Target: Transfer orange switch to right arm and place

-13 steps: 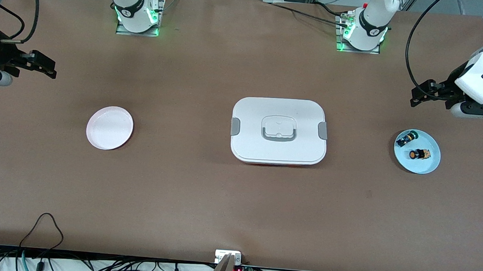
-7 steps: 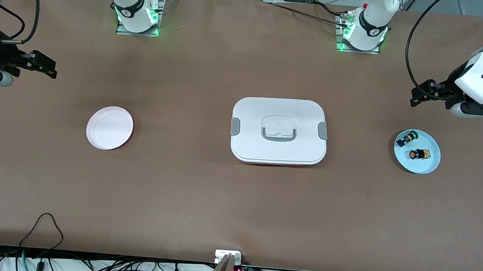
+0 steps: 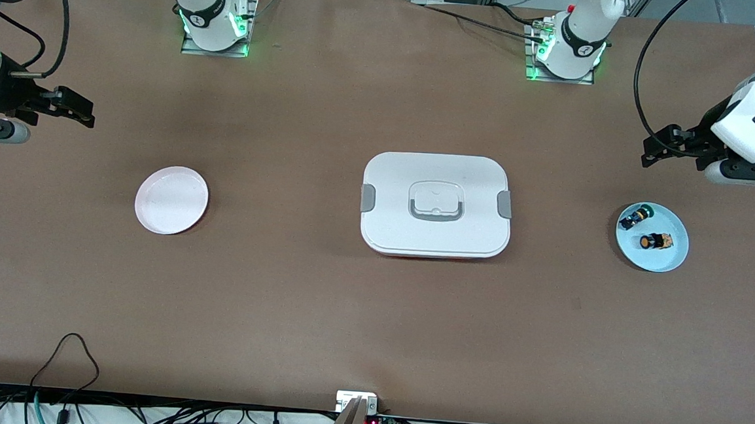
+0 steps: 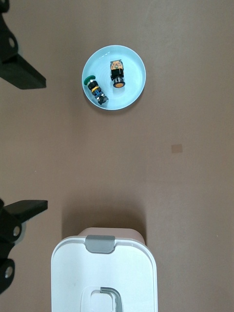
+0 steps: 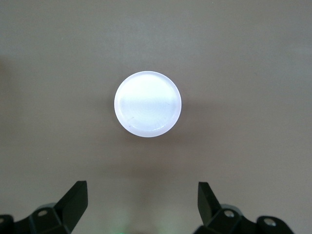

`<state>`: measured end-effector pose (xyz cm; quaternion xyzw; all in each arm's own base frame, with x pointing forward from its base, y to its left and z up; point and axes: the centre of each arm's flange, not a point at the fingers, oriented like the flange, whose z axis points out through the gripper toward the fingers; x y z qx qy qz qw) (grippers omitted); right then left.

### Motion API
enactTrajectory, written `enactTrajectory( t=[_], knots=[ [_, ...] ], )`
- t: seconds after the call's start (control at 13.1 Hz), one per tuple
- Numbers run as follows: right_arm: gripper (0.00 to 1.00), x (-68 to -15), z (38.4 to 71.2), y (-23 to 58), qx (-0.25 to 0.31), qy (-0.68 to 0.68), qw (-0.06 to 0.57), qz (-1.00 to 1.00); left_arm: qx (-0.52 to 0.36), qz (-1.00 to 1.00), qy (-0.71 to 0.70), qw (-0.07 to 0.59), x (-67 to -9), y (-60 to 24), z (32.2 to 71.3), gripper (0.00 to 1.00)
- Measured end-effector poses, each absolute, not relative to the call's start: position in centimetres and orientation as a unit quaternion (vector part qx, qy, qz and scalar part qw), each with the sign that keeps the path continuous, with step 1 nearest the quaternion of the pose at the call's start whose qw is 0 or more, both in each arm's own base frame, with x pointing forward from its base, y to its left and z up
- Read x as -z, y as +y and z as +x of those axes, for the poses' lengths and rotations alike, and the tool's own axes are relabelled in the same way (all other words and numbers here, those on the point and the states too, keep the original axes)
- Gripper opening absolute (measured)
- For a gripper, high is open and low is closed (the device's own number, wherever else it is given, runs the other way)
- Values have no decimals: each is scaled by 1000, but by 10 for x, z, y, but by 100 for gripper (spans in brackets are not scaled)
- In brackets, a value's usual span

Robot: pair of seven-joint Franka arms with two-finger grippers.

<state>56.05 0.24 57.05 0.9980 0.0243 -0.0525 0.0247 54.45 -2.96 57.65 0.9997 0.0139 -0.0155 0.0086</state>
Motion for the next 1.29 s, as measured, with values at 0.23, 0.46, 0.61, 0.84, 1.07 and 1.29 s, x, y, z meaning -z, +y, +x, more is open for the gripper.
enactTrajectory(
  t=[0.23,0.46,0.61,0.84,1.07,1.29],
  knots=[
    [100,-570,560,5,53,27,25,998,19,1000,17,8,-576,-29,544,100],
    [100,-570,560,5,53,27,25,998,28,999,31,8,-574,-18,542,100],
    [100,-570,560,5,53,27,25,998,32,999,37,8,-574,-11,542,100],
    [100,-571,560,4,53,25,25,998,49,998,48,8,-566,-1,541,100],
    [100,-573,561,-1,50,19,17,998,67,996,65,7,-552,13,546,100],
    [100,-576,561,0,47,19,12,999,80,993,80,8,-540,27,549,100]
  ],
)
